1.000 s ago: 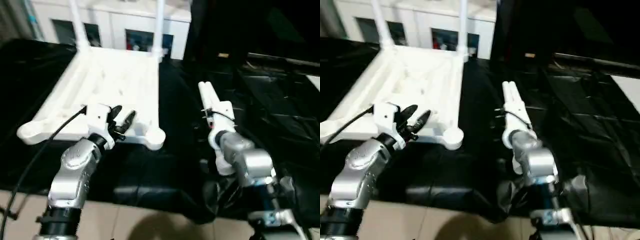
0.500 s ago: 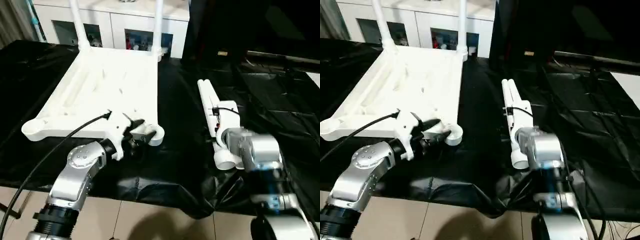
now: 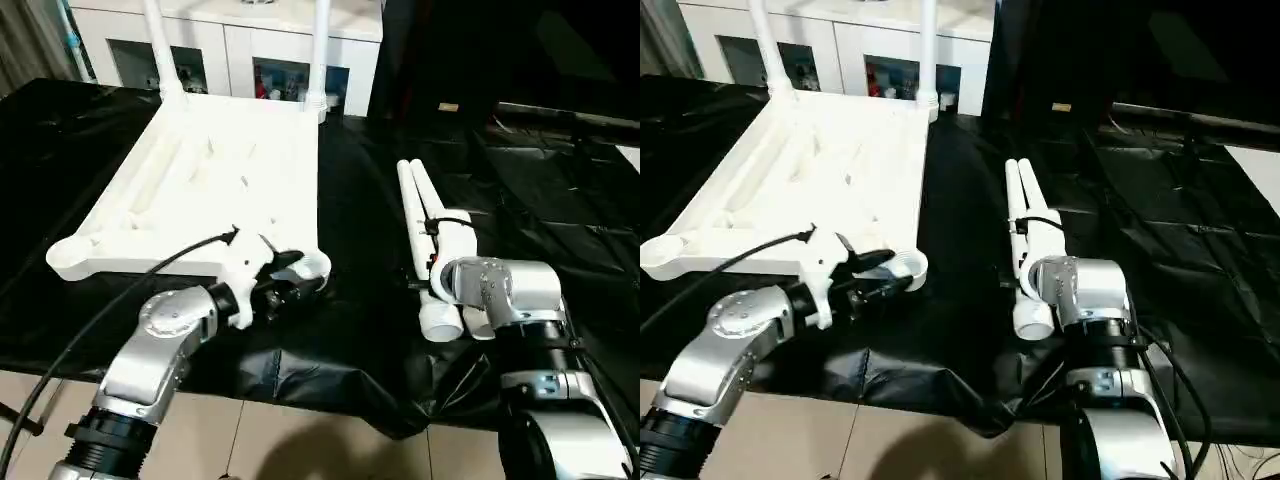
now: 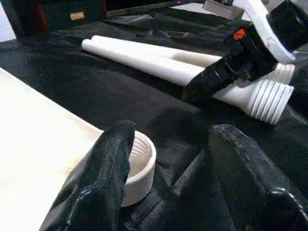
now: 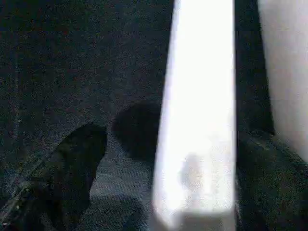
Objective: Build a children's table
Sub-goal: Pick table leg
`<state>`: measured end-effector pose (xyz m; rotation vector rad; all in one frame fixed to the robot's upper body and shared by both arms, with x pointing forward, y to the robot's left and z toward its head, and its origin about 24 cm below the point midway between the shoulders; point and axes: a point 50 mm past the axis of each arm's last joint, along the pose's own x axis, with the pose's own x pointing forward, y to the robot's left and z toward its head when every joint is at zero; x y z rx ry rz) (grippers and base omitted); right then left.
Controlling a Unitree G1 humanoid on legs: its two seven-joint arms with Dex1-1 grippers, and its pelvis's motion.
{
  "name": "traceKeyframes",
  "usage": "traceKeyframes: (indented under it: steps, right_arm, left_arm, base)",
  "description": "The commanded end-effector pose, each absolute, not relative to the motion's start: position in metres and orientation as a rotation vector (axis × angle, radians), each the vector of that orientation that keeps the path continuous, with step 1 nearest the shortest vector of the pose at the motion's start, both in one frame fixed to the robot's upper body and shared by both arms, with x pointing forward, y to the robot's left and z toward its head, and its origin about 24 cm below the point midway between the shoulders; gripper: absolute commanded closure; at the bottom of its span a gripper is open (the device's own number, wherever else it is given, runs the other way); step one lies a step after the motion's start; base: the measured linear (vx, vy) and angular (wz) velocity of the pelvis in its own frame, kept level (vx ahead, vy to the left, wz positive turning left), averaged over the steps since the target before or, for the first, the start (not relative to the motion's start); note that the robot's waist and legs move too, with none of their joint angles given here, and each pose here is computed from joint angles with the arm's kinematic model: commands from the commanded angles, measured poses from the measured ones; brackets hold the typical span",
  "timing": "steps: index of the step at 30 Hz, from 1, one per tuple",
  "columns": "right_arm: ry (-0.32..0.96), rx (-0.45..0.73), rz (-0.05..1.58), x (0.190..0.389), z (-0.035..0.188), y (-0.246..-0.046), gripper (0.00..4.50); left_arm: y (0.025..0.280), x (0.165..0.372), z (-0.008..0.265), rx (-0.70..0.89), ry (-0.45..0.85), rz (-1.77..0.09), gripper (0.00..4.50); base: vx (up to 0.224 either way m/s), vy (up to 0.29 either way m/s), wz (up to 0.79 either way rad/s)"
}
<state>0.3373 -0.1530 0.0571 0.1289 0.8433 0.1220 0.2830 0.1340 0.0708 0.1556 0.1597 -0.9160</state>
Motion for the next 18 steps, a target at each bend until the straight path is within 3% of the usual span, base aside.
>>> traceKeyframes:
  steps: [1, 17, 18]
  right_arm:
    - [0.845, 0.145, 0.123, 0.340, 0.060, -0.154, 0.00]
    - [0.887, 0.161, 0.139, 0.341, 0.049, -0.151, 1.26]
    - [0.887, 0.162, 0.140, 0.341, 0.048, -0.150, 1.39]
  left_arm:
    - [0.130, 0.282, 0.070, 0.167, 0.163, -0.936, 1.59]
    - [0.124, 0.275, 0.064, 0.178, 0.215, -1.027, 1.50]
    - [0.124, 0.273, 0.063, 0.173, 0.231, -1.040, 1.32]
  base:
    - [0.000, 0.000, 0.00]
    - [0.000, 0.000, 0.00]
    - [0.000, 0.000, 0.00]
